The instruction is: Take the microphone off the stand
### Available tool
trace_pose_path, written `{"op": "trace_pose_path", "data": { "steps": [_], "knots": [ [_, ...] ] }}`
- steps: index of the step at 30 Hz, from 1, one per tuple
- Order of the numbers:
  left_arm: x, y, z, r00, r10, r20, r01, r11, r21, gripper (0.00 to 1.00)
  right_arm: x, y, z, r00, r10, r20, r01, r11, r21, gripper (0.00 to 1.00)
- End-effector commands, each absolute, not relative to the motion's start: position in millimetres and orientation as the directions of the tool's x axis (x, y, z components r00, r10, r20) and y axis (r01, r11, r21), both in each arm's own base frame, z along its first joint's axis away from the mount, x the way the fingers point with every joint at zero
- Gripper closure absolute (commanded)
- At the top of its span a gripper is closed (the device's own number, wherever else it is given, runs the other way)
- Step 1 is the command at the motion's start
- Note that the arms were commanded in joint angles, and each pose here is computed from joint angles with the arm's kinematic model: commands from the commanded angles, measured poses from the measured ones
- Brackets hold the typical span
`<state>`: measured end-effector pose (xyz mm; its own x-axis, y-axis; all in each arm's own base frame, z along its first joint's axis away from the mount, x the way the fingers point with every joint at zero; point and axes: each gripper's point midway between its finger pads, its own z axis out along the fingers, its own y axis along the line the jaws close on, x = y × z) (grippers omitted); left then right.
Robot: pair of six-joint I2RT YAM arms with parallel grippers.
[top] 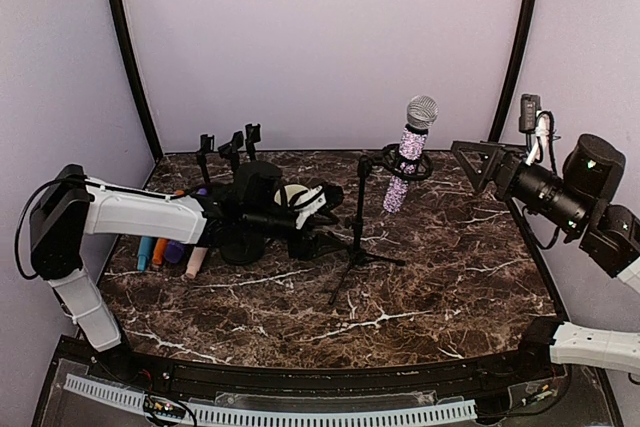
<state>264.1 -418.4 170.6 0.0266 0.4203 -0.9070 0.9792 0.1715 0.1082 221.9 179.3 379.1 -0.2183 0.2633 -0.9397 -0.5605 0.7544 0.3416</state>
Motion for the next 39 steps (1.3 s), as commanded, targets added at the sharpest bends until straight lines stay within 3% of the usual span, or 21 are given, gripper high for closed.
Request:
{"op": "trace_pose_path", "data": {
  "steps": [1, 15, 23, 39],
  "knots": [
    [276, -426, 173, 0.157, 0.439, -0.885, 0.962, 0.133, 0.237, 0.38, 222, 177, 381, -0.21, 0.283, -0.936, -0.554, 0.754, 0.353, 0.01],
    [301, -439, 177, 0.228, 0.442, -0.868, 0.927, 0.174, 0.333, 0.38, 226, 180, 378, -0.214, 0.275, -0.937, -0.548, 0.76, 0.349, 0.01],
    [295, -441, 173, 0.24, 0.441, -0.865, 0.936, 0.133, 0.327, 0.56, 229, 182, 377, -0.215, 0.266, -0.94, -0.547, 0.764, 0.342, 0.01],
    [291, -441, 161, 0.209, 0.481, -0.852, 0.952, 0.101, 0.29, 0.77, 231, 183, 376, -0.217, 0.263, -0.94, -0.544, 0.767, 0.34, 0.02]
  ]
}}
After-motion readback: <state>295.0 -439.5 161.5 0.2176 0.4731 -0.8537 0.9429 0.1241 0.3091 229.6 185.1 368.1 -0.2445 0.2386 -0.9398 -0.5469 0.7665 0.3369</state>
